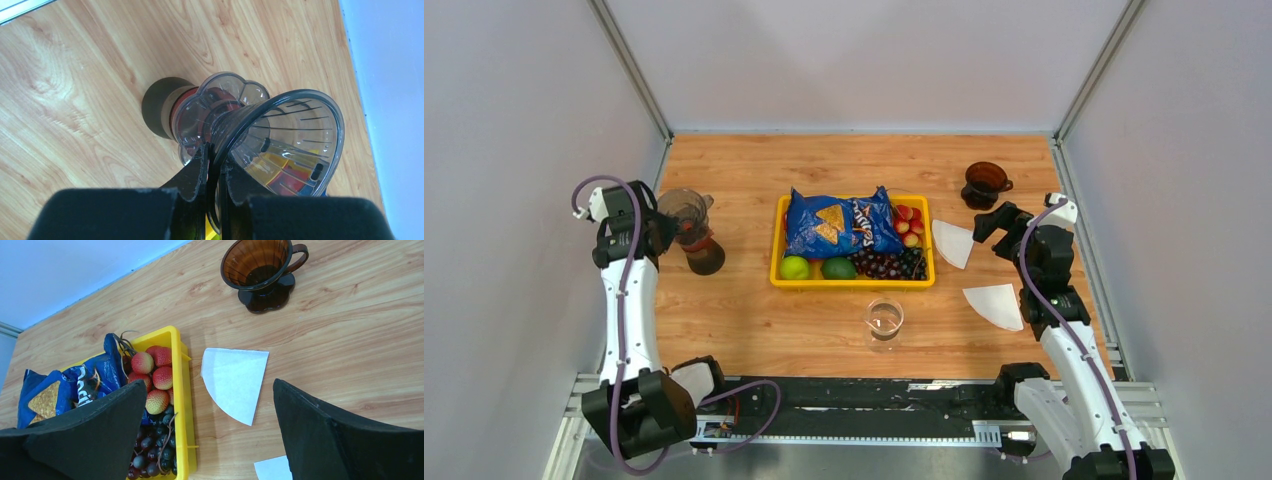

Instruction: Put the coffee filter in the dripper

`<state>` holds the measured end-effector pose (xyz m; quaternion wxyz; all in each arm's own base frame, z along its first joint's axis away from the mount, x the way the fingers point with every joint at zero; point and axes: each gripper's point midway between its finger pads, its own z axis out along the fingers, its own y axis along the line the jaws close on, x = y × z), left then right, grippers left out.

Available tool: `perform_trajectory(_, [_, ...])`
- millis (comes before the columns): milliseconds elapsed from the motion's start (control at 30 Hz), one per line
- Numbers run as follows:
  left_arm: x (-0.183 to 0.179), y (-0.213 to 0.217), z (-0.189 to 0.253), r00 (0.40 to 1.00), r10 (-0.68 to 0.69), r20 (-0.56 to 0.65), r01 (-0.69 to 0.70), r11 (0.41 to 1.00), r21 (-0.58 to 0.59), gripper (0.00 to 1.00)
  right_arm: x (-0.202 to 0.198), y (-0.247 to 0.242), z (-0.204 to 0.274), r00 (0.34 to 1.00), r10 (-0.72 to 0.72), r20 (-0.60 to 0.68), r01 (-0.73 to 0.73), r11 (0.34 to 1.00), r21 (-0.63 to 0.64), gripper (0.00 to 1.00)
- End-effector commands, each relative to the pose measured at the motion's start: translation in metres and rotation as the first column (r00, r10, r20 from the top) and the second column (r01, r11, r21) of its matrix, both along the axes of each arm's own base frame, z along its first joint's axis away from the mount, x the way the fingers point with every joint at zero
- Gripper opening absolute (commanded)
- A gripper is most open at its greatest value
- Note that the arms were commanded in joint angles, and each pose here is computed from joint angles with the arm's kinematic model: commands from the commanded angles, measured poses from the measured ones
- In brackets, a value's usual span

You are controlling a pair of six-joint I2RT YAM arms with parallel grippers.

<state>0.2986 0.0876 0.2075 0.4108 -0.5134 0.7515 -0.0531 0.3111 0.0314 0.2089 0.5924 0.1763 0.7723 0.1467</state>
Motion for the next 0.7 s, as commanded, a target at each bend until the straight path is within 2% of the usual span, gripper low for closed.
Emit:
perform_trajectory(0, [0.0132,0.0020,0.0072,0.999,-0.007,0.054,0.008,1.000,-0.018,0.11,0.0013,-0.0020,0.0202,0.998,-0.015,0.058,0.014,1.000,0.013,1.00])
perform_trajectory(667, [0.0103,0.0036,-0.0014,0.999,0.013,0.034,-0.013,1.000,-0.024,0.17,0.0004,-0.0020,0.0200,0.998,-0.016,0.058,0.015,1.000,0.016,1.00])
